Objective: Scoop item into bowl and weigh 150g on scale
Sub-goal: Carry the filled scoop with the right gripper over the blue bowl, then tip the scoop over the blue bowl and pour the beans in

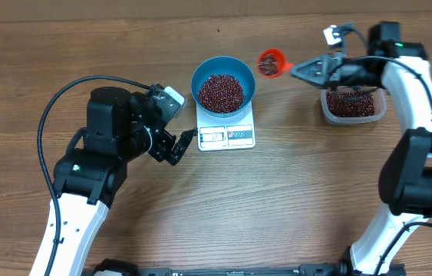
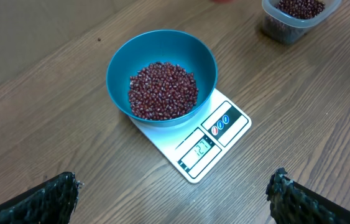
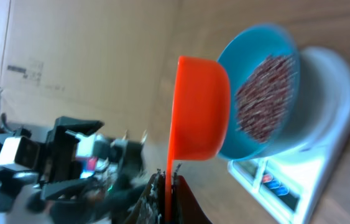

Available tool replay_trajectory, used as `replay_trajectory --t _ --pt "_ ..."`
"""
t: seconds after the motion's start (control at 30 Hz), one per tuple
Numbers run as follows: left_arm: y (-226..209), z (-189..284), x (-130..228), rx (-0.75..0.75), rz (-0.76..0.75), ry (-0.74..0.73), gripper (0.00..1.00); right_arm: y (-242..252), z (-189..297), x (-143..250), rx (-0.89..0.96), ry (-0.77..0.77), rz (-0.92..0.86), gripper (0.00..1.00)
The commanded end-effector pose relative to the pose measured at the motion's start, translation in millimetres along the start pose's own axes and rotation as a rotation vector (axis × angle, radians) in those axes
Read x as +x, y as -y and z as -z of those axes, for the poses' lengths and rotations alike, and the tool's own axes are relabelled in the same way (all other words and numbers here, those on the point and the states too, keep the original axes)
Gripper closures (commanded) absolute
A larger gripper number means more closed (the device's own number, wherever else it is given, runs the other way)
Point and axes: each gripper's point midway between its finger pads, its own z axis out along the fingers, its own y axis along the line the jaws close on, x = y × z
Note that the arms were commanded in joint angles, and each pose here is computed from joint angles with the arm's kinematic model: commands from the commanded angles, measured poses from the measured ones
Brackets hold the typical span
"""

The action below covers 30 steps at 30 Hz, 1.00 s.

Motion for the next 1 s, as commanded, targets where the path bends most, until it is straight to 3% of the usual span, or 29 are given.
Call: replay_trajectory --t 0.0,0.37,0.97 --pt "0 -1 0 0.009 0.018 0.002 0.00 -1 -31 -2 0.014 -0.043 -0.117 0.96" --pt "0 -1 0 0.009 0.018 0.003 0.00 -2 -89 -7 0.201 -0.080 -0.043 0.96" --pt "0 -1 0 0.009 0.018 0.003 0.00 -10 -96 -32 0.735 -0.044 0.215 0.96"
